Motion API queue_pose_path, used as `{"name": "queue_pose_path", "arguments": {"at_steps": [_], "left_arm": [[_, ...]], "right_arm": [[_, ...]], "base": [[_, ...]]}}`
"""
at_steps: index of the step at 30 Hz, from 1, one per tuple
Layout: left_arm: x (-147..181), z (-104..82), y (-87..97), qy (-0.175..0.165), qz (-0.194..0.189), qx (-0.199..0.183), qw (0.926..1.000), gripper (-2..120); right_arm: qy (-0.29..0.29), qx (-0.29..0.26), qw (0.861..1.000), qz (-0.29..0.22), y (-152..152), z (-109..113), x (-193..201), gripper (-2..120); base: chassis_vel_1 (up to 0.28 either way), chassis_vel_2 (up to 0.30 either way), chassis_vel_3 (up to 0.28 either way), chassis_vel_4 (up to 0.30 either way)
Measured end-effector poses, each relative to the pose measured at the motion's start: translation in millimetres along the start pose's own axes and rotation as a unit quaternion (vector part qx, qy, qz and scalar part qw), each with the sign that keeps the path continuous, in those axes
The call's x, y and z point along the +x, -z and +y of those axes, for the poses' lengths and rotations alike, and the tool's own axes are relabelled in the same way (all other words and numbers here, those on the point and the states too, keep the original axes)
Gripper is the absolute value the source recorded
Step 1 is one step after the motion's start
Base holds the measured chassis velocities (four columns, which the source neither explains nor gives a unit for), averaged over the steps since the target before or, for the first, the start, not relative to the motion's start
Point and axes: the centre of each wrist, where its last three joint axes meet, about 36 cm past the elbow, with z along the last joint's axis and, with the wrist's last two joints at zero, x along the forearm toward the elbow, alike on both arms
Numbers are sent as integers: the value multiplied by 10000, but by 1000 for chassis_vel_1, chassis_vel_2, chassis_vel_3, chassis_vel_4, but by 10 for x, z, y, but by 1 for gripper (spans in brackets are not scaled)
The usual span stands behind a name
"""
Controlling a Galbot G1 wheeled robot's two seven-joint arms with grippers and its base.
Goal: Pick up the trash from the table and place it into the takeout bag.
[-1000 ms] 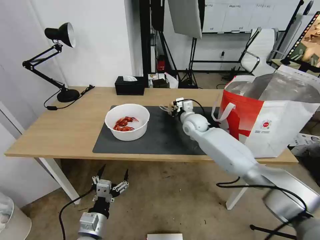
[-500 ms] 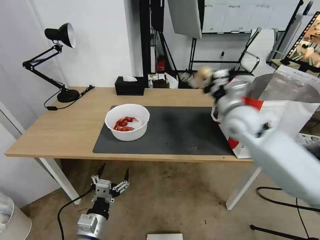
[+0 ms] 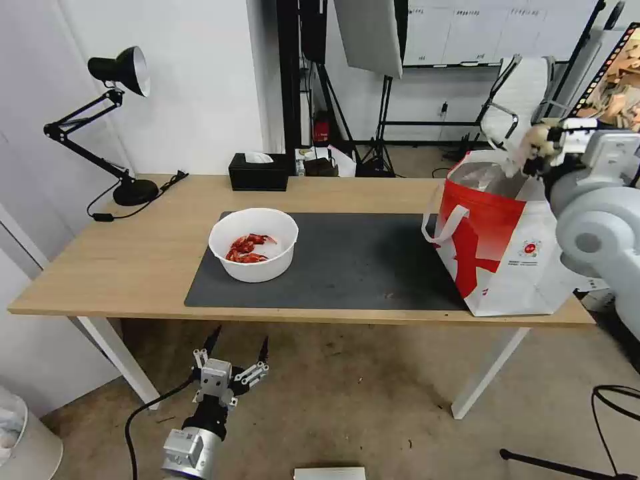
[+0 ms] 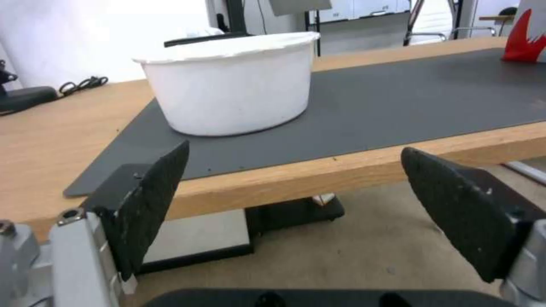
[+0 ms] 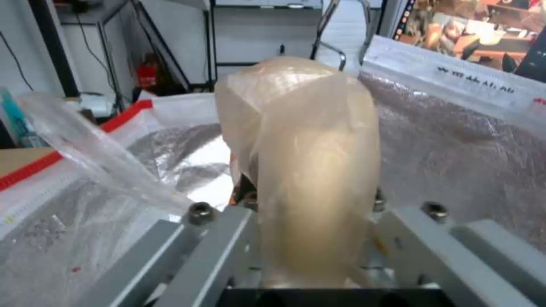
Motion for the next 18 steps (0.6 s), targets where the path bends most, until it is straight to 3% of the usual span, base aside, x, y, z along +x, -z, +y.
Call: {"name": "queue_pose_path", "arguments": {"at_steps": [18], "left_arm": [[26, 40, 54, -30, -31, -60, 10000, 100]], "right_arm": [[-2, 207, 9998, -38, -38, 20, 59, 82]], "base": [[0, 0, 0, 0]]}}
